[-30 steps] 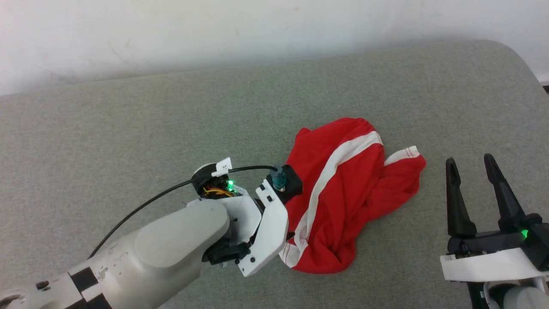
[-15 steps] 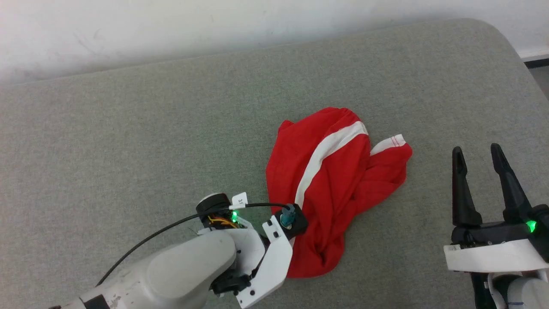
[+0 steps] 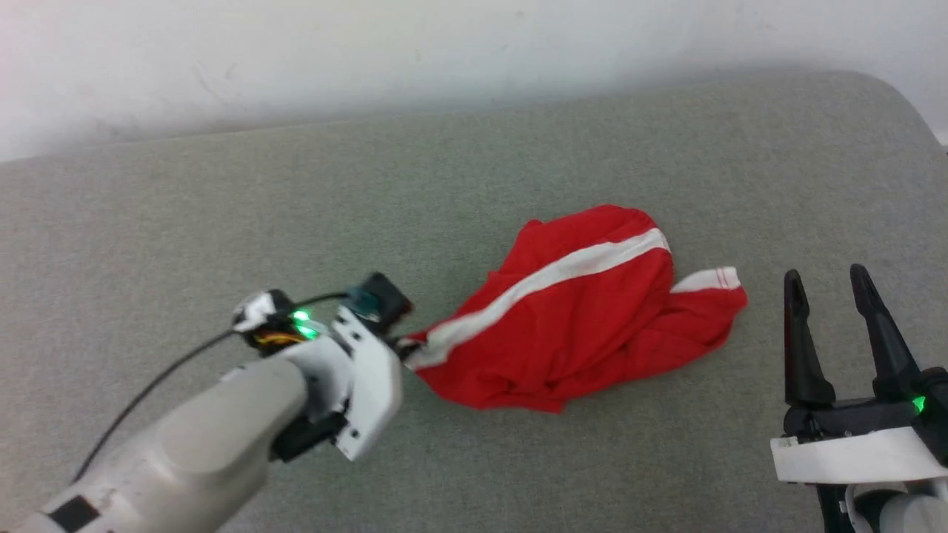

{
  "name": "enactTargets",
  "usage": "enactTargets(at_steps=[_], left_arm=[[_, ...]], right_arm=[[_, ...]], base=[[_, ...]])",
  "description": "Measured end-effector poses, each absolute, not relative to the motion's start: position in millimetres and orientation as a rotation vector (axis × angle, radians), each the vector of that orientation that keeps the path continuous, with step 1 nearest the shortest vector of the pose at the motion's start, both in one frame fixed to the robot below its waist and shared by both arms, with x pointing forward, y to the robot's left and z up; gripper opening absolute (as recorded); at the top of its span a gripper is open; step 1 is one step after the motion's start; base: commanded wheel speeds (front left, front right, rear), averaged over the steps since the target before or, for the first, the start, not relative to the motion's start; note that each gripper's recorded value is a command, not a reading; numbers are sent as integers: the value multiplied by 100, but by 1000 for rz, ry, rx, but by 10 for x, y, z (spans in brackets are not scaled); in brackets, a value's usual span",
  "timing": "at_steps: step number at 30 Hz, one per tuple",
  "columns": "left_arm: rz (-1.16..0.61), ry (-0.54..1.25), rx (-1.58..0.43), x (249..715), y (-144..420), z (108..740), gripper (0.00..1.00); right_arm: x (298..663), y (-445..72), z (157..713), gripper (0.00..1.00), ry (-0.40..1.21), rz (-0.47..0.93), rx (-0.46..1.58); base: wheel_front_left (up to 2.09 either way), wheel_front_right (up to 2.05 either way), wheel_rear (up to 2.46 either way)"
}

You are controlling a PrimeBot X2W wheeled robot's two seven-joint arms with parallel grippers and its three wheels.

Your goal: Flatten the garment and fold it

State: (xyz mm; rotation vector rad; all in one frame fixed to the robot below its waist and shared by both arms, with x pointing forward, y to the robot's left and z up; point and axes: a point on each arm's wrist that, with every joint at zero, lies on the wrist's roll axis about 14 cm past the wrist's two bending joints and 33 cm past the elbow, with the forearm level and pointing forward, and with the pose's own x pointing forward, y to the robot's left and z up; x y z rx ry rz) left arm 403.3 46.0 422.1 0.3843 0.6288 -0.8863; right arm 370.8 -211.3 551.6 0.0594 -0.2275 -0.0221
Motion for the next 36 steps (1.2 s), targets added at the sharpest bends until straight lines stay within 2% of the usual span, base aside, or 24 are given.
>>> enactTargets(at_steps=[5, 10, 16, 17, 18, 19, 23, 31, 36], left_arm=[[-649, 580, 319, 4294, 1105, 4376, 0], [-458, 652, 249, 4228, 1673, 4144, 0], [-348, 721, 225, 4154, 1975, 3891, 0], [-342, 718, 219, 4148, 1970, 3880, 22], [-334, 712, 210, 4151, 1965, 3877, 69], [-329, 699, 199, 4158, 1953, 3885, 100], [-307, 591, 148, 4193, 1901, 4000, 100], [-200, 232, 151, 4313, 1916, 4627, 100], [-86, 32, 167, 4284, 1995, 5146, 100]], right_arm=[[3724, -2010, 5530, 100, -232, 10, 63], [3762, -1908, 5533, 100, -233, 41, 66], [3777, -1891, 5486, 100, -219, 45, 64], [3777, -1886, 5485, 100, -219, 47, 63], [3777, -1883, 5486, 100, -219, 48, 62], [3778, -1878, 5485, 100, -219, 49, 63], [3767, -1841, 5506, 100, -224, 61, 50], [3799, -1802, 5789, 100, -307, 76, -38], [3967, -1655, 6110, 100, -402, 159, -113]], base=[[0, 0, 0], [0, 0, 0], [0, 0, 0], [0, 0, 0], [0, 0, 0], [0, 0, 0], [0, 0, 0], [0, 0, 0], [0, 0, 0]])
